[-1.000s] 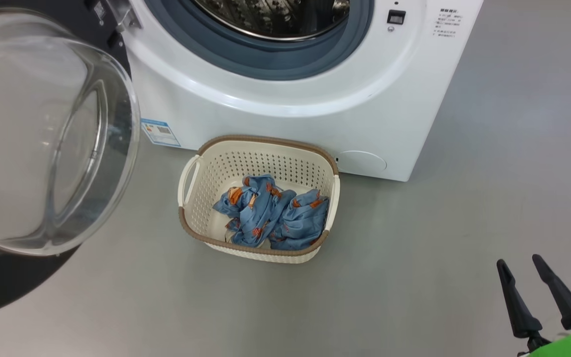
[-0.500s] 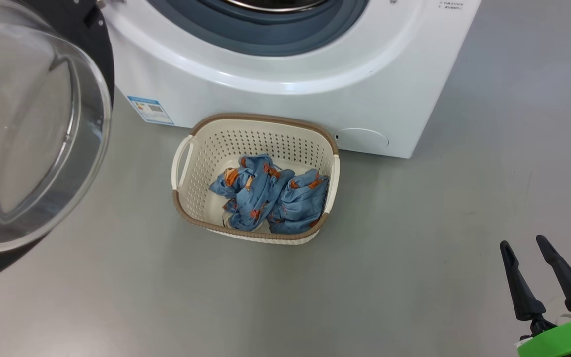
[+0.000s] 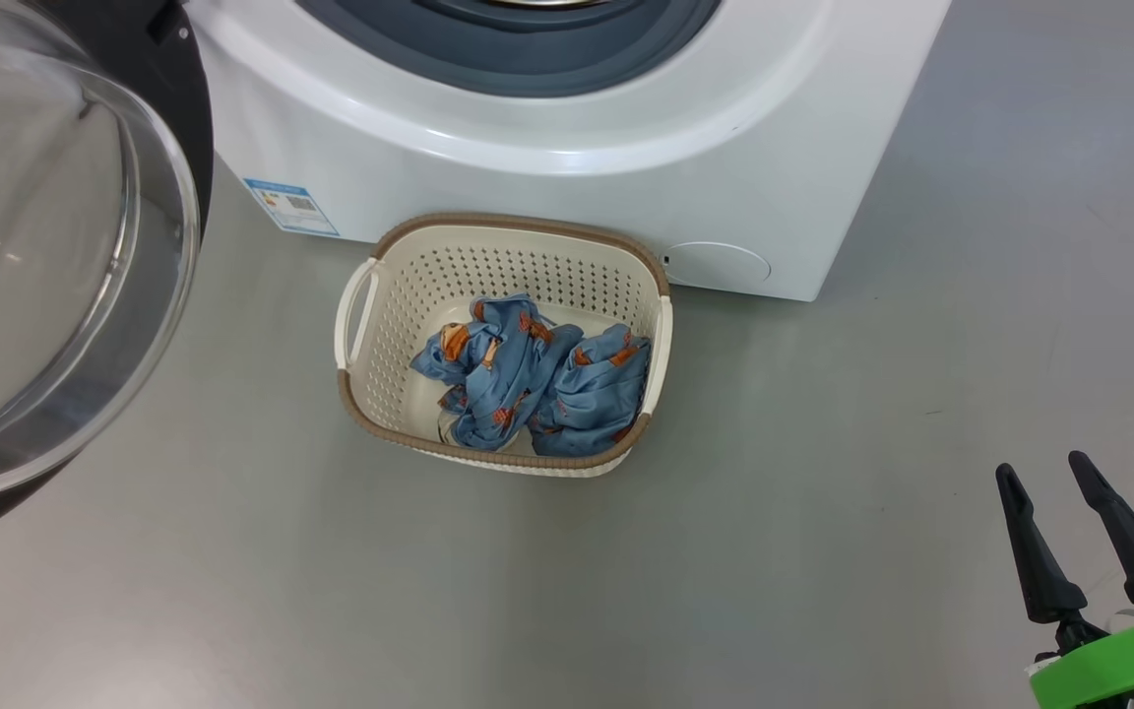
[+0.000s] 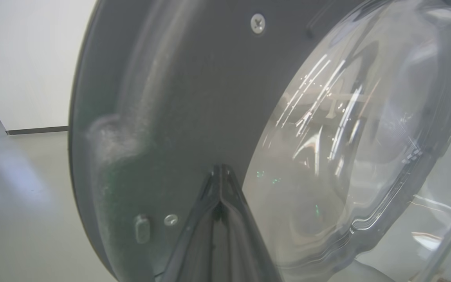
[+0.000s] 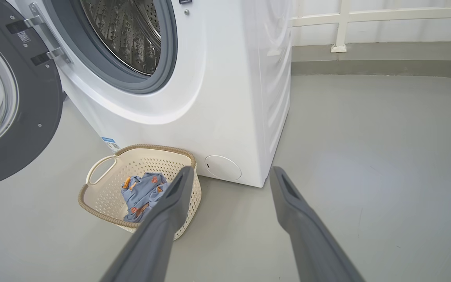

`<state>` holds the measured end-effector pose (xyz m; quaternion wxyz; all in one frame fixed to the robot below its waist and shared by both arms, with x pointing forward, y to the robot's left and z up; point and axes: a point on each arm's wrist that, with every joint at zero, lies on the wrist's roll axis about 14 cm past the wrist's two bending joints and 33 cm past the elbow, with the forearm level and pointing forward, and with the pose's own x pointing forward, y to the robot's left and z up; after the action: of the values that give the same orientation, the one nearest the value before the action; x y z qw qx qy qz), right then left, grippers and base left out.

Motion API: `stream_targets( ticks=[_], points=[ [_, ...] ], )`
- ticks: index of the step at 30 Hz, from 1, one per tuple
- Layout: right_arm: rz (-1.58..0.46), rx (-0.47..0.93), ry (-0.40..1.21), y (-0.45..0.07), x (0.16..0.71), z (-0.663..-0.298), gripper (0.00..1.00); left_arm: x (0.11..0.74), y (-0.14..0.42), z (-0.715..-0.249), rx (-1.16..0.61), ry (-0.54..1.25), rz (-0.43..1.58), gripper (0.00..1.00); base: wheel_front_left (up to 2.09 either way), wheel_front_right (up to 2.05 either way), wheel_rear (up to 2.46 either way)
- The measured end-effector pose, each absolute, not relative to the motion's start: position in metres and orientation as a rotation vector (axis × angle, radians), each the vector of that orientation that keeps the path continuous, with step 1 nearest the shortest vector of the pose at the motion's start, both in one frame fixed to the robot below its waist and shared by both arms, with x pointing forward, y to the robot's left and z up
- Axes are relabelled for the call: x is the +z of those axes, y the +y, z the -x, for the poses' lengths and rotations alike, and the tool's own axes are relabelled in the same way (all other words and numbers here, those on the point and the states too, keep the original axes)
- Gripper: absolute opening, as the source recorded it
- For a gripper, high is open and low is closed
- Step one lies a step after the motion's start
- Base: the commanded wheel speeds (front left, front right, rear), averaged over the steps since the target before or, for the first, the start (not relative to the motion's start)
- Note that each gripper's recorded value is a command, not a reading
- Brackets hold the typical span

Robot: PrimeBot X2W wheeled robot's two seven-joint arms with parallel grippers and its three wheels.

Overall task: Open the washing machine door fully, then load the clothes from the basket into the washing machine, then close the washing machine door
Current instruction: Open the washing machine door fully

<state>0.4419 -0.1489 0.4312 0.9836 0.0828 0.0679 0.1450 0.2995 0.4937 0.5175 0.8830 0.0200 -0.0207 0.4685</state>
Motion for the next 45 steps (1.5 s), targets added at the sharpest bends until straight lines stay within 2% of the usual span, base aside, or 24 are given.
stream_targets(
  ticks=[10, 21, 31, 37, 38, 39, 40, 43, 45],
  points=[
    [-0.162, 0.298, 0.110, -0.148, 0.442, -0.440, 1.00, 0.529, 0.476, -0.302, 0.950, -0.099, -0.012, 0.00, 0.00, 0.00, 0.00],
    [-0.158, 0.323, 0.084, -0.140, 0.459, -0.423, 1.00, 0.521, 0.432, -0.282, 0.848, -0.108, 0.041, 0.00, 0.00, 0.00, 0.00],
    [-0.152, 0.330, 0.043, -0.138, 0.477, -0.411, 1.00, 0.509, 0.383, -0.283, 0.625, -0.103, 0.107, 0.00, 0.00, 0.00, 0.00],
    [-0.151, 0.301, 0.033, -0.148, 0.481, -0.405, 1.00, 0.504, 0.349, -0.305, 0.480, -0.104, 0.155, 0.01, 0.00, 0.00, 0.00],
    [-0.152, 0.295, 0.031, -0.150, 0.481, -0.404, 1.00, 0.501, 0.342, -0.309, 0.459, -0.099, 0.164, 0.21, 0.00, 0.00, 0.00],
    [-0.152, 0.288, 0.030, -0.152, 0.482, -0.402, 1.00, 0.498, 0.335, -0.313, 0.434, -0.089, 0.169, 0.31, 0.00, 0.00, 0.00],
    [-0.152, 0.281, 0.030, -0.155, 0.482, -0.401, 1.00, 0.495, 0.328, -0.317, 0.411, -0.077, 0.169, 0.37, 0.00, 0.00, 0.00],
    [-0.154, 0.257, 0.028, -0.162, 0.482, -0.398, 1.00, 0.491, 0.310, -0.328, 0.350, -0.063, 0.177, 1.00, 0.00, 0.00, 0.00],
    [-0.154, 0.241, 0.026, -0.168, 0.482, -0.395, 1.00, 0.490, 0.298, -0.335, 0.315, -0.056, 0.181, 1.00, 0.00, 0.00, 0.00]
  ],
)
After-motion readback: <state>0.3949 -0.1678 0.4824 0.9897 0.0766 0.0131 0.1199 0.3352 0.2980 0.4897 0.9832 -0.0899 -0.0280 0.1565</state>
